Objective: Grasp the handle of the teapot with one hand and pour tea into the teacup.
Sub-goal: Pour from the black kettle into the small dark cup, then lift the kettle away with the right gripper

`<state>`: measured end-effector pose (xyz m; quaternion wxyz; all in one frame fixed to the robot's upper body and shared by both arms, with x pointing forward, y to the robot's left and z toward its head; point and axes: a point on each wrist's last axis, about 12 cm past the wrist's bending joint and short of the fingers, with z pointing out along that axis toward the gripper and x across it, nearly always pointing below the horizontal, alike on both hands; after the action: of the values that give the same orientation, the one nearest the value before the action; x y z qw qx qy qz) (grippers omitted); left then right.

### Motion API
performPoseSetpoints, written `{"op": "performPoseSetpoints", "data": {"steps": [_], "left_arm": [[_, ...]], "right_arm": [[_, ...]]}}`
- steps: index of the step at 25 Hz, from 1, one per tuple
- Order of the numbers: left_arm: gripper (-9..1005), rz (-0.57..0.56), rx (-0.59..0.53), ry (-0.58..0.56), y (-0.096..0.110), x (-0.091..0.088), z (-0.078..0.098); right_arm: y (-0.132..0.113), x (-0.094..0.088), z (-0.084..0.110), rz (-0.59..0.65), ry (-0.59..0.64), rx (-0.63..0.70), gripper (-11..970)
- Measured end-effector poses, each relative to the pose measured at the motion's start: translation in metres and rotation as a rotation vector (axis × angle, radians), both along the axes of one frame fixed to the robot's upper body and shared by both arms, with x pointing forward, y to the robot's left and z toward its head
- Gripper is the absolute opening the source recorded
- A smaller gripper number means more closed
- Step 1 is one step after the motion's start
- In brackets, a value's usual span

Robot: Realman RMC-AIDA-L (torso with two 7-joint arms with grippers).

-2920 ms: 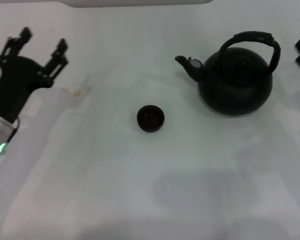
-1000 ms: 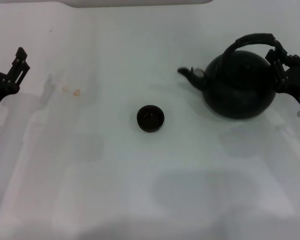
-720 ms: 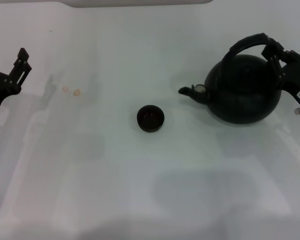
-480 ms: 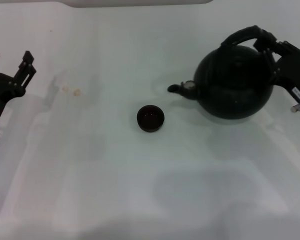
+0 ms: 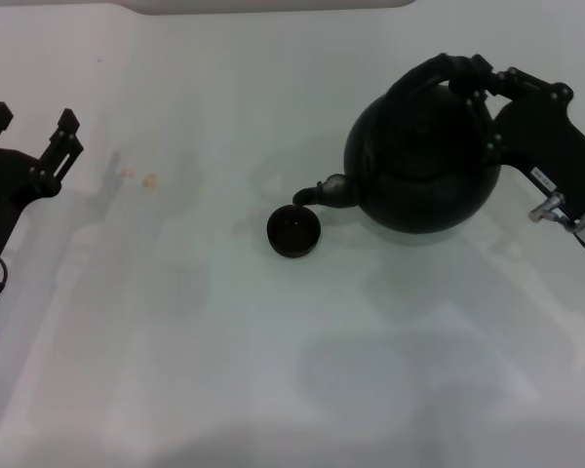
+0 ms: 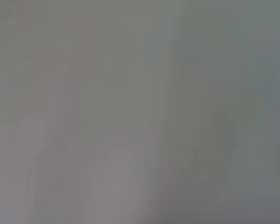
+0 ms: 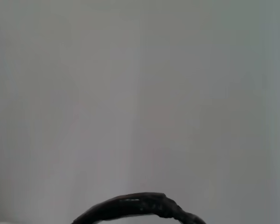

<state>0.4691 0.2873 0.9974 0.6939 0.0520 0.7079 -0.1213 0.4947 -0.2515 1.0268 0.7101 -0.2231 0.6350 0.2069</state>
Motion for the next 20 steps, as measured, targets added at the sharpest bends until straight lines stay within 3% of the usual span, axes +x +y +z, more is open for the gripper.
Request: {"op": "performPoseSetpoints", "data": {"steps": [20], "left_arm": [[829,0.006,0.006,0.024,0.001,0.0,-0.003]], "right_arm": [[0.012,0.016,0.003,0.021,-0.074,-0.15,155]]}}
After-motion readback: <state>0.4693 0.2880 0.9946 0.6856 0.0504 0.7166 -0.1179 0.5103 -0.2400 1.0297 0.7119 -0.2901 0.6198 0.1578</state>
